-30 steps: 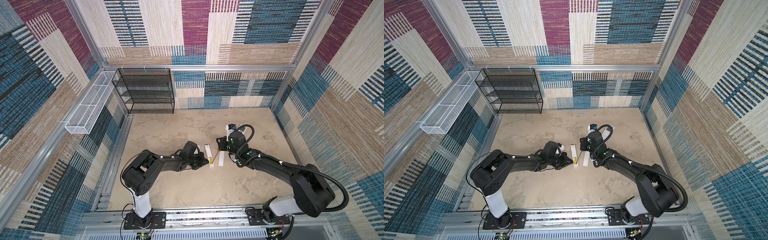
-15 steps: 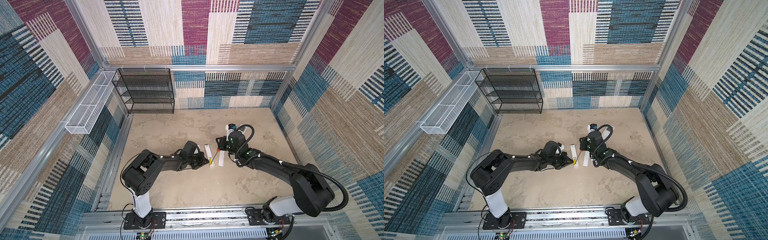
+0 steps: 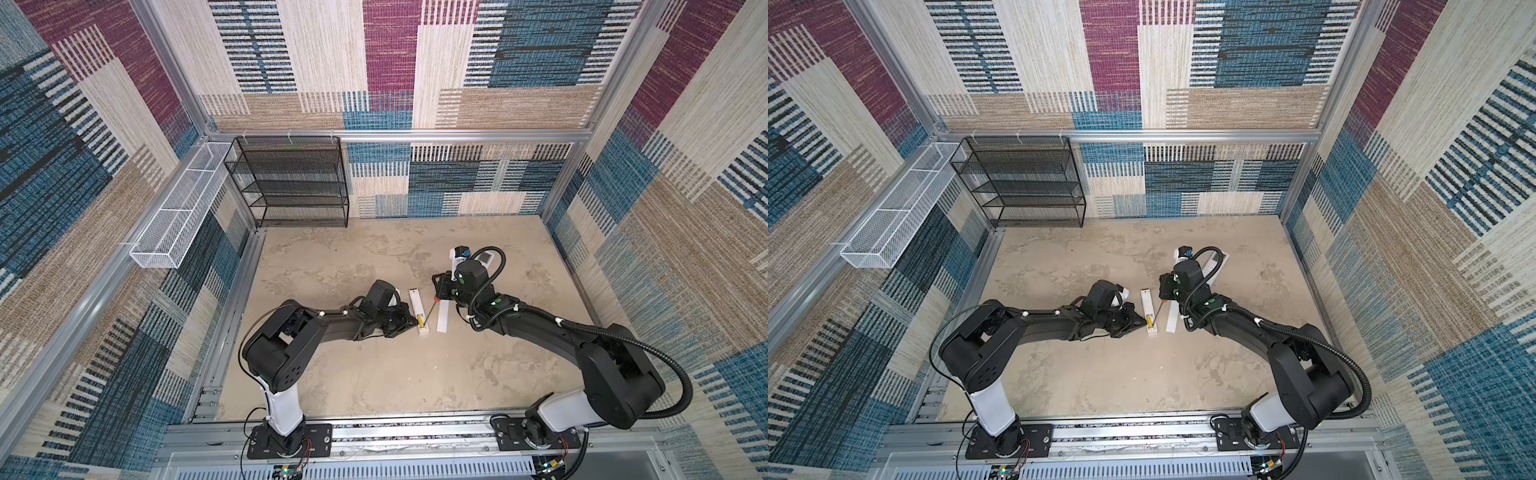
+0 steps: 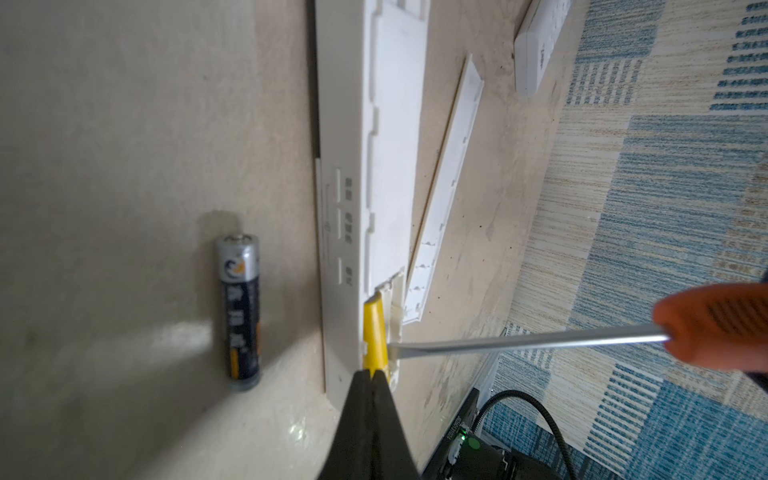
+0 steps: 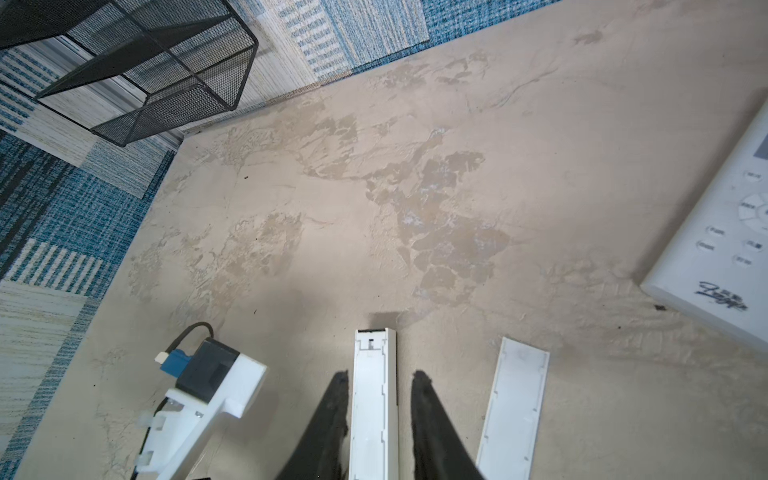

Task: Unload the batteries from the remote control

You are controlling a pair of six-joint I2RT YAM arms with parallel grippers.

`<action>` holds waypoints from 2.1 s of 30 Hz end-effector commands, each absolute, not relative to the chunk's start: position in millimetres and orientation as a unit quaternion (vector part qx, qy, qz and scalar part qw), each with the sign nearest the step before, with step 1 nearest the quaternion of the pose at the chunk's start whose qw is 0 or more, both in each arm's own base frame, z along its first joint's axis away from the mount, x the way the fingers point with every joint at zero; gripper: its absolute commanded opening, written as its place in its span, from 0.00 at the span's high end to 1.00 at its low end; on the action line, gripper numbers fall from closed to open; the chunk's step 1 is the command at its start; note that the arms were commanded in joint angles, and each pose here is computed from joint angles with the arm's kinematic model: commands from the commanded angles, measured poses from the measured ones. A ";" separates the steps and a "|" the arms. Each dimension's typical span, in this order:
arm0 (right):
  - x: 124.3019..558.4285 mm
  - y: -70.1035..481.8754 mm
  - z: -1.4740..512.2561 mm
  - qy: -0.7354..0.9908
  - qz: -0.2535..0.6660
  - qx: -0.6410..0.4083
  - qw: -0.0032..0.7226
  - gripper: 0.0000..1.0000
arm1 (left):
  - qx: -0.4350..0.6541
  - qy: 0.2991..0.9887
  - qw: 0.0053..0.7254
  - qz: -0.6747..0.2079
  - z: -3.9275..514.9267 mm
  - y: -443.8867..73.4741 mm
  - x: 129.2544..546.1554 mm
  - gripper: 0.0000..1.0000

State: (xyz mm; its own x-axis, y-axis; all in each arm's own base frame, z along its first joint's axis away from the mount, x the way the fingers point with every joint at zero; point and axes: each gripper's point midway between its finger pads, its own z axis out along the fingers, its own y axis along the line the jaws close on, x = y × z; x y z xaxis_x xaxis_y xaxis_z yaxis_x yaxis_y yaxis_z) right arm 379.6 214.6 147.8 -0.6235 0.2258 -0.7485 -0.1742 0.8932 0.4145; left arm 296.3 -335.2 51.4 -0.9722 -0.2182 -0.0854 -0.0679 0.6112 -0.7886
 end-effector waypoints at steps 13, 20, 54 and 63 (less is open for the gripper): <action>391.4 219.8 166.9 0.857 0.234 0.006 0.459 1.00 | -0.083 0.899 0.094 -0.420 49.0 -321.6 300.1 1.00; 393.1 224.7 160.4 0.859 0.241 0.004 0.451 1.00 | -0.086 0.901 0.084 -0.418 38.9 -323.5 300.8 1.00; 396.8 235.5 154.5 0.858 0.276 0.017 0.433 1.00 | -0.084 0.899 0.074 -0.423 28.3 -328.7 296.4 1.00; 397.1 237.9 162.4 0.851 0.288 0.017 0.438 1.00 | -0.085 0.900 0.072 -0.422 26.1 -329.0 296.7 1.00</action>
State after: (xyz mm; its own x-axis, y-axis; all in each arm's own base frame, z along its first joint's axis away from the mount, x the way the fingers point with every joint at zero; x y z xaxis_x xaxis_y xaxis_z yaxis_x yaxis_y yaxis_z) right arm 393.9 231.8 147.2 -0.6427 0.2492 -0.7244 -0.1951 0.8612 0.4694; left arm 296.0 -326.0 24.2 -0.9732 -0.2238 -0.0528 -0.1056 0.6390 -0.7619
